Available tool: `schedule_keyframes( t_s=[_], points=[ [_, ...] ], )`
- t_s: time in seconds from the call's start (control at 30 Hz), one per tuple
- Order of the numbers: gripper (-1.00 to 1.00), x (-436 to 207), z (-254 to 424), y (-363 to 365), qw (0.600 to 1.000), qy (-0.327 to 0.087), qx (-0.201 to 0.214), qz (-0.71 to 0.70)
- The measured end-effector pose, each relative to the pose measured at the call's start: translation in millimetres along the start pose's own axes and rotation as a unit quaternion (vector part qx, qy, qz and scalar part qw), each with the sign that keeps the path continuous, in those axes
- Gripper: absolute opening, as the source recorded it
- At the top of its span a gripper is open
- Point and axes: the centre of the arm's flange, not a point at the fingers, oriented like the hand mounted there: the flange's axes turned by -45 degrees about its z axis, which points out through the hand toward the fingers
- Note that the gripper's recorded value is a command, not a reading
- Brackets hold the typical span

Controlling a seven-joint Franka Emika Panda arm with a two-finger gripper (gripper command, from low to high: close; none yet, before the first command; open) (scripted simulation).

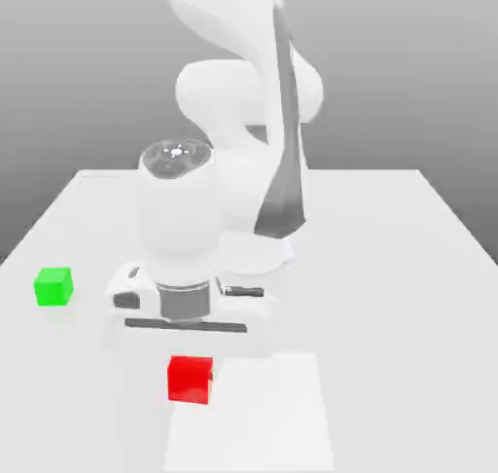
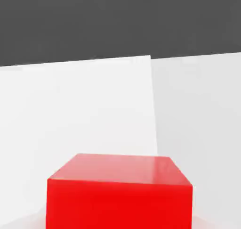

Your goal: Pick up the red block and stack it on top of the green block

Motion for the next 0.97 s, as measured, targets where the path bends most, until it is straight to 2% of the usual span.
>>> schedule_keyframes(
  t_s=[0.2,0.4,0.6,0.83,0.87,0.97],
  points=[
    [-1.0,-46,-16,129,0.986,0.0,-0.006,0.169],
    [-1.0,-123,-27,223,0.947,-0.001,-0.006,0.321],
    [-1.0,-213,-35,282,0.891,-0.001,0.0,0.455],
    [-1.0,-227,20,289,0.88,0.0,0.003,0.475],
    [1.0,-229,27,289,0.88,0.0,0.002,0.476],
    [1.0,-228,27,289,0.88,0.0,0.002,0.476]
  ],
)
